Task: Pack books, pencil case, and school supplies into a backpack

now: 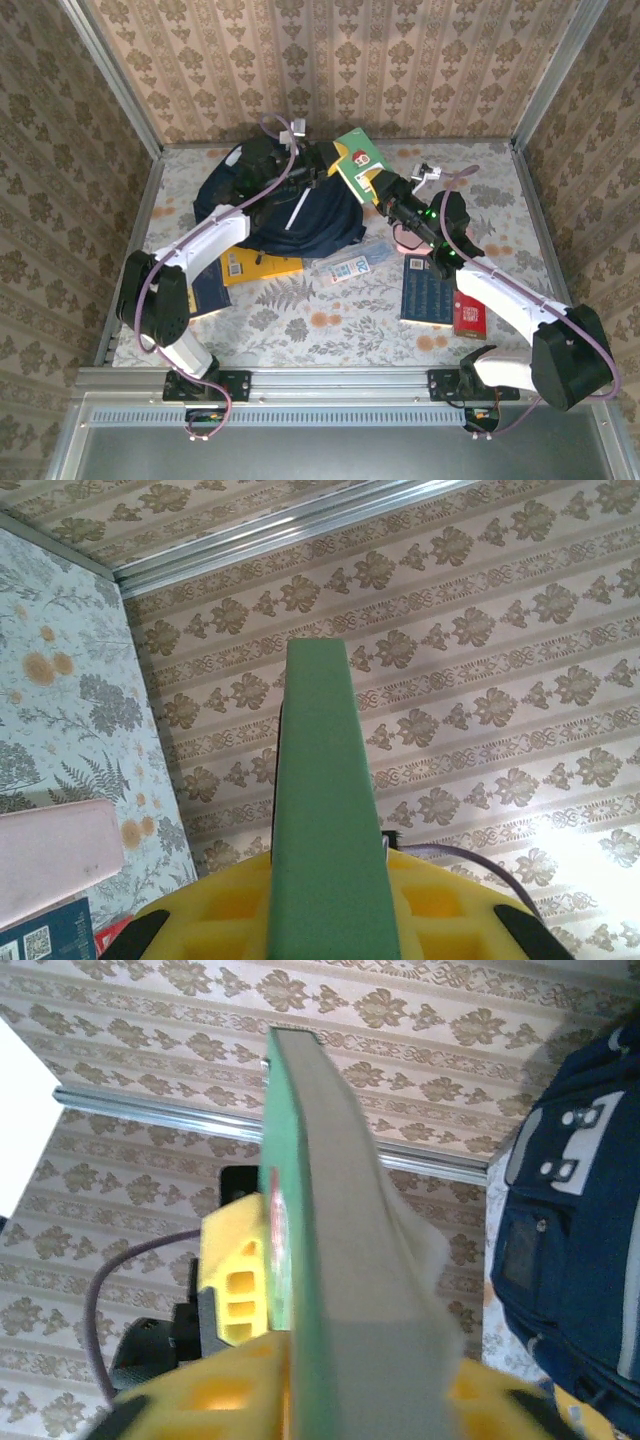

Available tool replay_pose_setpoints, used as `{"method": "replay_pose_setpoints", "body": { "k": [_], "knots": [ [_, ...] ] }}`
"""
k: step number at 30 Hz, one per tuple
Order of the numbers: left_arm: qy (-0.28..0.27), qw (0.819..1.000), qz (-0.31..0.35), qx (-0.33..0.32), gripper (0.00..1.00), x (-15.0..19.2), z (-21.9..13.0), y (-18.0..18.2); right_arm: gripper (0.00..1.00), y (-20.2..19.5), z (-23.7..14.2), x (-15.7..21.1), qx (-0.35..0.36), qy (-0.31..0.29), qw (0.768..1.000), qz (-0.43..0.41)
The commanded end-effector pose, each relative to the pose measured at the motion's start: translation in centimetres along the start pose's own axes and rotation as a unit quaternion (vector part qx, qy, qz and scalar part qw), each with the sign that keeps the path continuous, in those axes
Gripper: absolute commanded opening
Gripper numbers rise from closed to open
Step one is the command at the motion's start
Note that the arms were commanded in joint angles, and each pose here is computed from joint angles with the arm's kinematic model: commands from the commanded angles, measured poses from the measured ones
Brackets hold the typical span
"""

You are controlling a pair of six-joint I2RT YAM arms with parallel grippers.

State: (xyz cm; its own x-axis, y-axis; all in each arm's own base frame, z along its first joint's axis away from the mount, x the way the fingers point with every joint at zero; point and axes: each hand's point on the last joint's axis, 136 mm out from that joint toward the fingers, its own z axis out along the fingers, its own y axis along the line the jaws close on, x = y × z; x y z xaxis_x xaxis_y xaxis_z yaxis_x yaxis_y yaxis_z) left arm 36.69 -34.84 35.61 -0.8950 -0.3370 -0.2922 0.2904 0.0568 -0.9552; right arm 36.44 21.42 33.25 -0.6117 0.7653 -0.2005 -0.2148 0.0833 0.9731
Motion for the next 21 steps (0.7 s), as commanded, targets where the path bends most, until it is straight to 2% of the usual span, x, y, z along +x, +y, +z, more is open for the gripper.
{"method": "replay_pose_setpoints", "body": {
  "k": [1, 3, 5, 7, 9, 12, 16, 21],
  "knots": [
    [-0.010, 0.999, 0.035, 0.025, 0.00, -0.2, -0.8, -2.5, 0.08, 1.0, 0.3, 0.1, 0.010, 0.001, 1.000, -0.021],
    [-0.009, 0.999, 0.038, 0.021, 0.00, 0.0, -0.9, -2.3, 0.00, 0.8, 0.2, -0.1, 0.028, -0.002, 0.999, -0.033],
    [-0.006, 0.999, 0.043, 0.012, 0.05, 0.2, -1.1, -1.9, 0.00, 0.4, 0.0, -0.2, 0.055, -0.001, 0.997, -0.048],
    [-0.005, 0.999, 0.051, 0.003, 0.18, 0.3, -1.4, -1.5, 0.00, 0.2, -0.2, -0.3, 0.078, 0.001, 0.995, -0.067],
    [0.000, 0.998, 0.060, -0.013, 0.37, 0.4, -1.8, -0.8, 0.00, -0.4, -0.6, -0.5, 0.105, 0.001, 0.991, -0.079],
    [0.009, 0.996, 0.082, -0.045, 0.52, 0.3, -2.5, 0.4, 0.00, -1.8, -1.7, -1.1, 0.131, -0.006, 0.988, -0.087],
    [0.008, 0.987, 0.125, -0.102, 0.62, -0.6, -3.9, 2.0, 0.00, -4.2, -3.4, -2.2, 0.176, -0.012, 0.979, -0.101],
    [-0.001, 0.962, 0.198, -0.190, 0.68, -2.8, -5.8, 3.9, 0.00, -7.0, -5.4, -3.6, 0.238, -0.002, 0.963, -0.127]
  ]
}}
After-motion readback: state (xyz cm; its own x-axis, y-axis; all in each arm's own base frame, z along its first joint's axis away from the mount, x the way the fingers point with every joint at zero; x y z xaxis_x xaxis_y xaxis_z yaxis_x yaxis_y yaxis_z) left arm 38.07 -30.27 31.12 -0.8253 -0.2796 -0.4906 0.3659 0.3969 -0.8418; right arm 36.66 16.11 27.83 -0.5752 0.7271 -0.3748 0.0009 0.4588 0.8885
